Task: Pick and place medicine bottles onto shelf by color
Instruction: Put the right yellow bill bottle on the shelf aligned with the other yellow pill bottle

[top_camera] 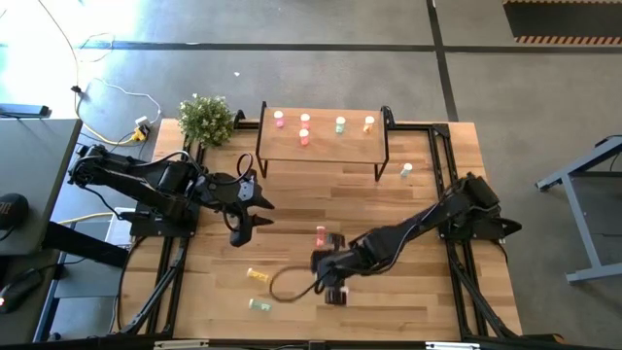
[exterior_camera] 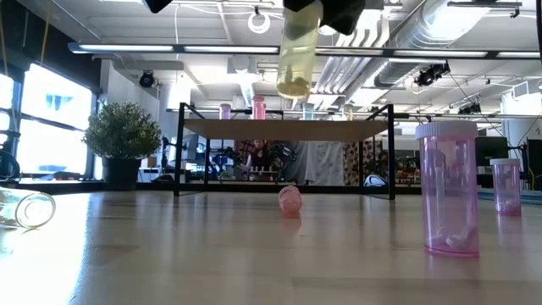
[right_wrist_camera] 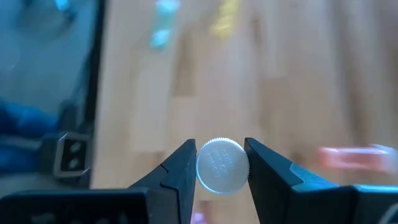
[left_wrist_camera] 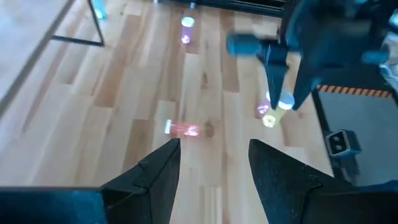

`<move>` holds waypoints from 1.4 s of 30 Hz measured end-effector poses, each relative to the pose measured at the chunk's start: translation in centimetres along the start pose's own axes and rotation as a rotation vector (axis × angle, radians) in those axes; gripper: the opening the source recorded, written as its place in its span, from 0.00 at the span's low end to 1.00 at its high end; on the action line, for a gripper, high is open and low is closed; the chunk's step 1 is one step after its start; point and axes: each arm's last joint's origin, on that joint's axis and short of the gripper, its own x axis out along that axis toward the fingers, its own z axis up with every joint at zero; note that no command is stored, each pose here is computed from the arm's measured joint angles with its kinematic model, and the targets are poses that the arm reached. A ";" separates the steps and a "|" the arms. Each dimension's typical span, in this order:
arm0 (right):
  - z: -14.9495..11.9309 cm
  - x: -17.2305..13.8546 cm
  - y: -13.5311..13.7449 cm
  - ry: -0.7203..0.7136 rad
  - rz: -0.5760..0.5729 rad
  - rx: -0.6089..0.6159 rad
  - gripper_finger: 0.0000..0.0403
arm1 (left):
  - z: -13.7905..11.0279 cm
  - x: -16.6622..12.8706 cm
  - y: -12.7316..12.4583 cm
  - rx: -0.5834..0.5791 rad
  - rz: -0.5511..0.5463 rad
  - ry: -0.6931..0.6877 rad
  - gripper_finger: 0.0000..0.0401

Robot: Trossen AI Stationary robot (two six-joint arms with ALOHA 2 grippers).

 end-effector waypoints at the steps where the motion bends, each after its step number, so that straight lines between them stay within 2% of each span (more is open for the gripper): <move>1: 0.2 -0.6 -0.5 -0.015 -0.030 0.026 0.27 | 0.0 0.0 0.0 0.004 0.009 -0.001 0.45; 10: 1.7 -7.2 -4.7 -0.176 -0.265 0.187 0.27 | 0.0 0.0 0.1 0.043 0.024 -0.005 0.45; 17: 2.1 -13.0 -8.5 -0.283 -0.383 0.263 0.27 | 0.0 0.0 0.1 0.069 0.024 -0.005 0.45; 25: 0.9 -19.3 -13.0 -0.330 -0.476 0.312 0.27 | 0.0 0.0 0.1 0.069 0.029 -0.009 0.45; 33: -1.4 -24.7 -17.7 -0.343 -0.599 0.373 0.27 | 0.2 0.0 0.4 0.067 0.153 -0.044 0.45; 38: -2.9 -27.1 -19.9 -0.336 -0.599 0.399 0.27 | 0.4 -0.1 0.8 0.063 0.283 -0.088 0.45; 42: -3.5 -27.7 -21.6 -0.294 -0.575 0.405 0.27 | 0.7 -0.2 1.0 0.056 0.370 -0.135 0.45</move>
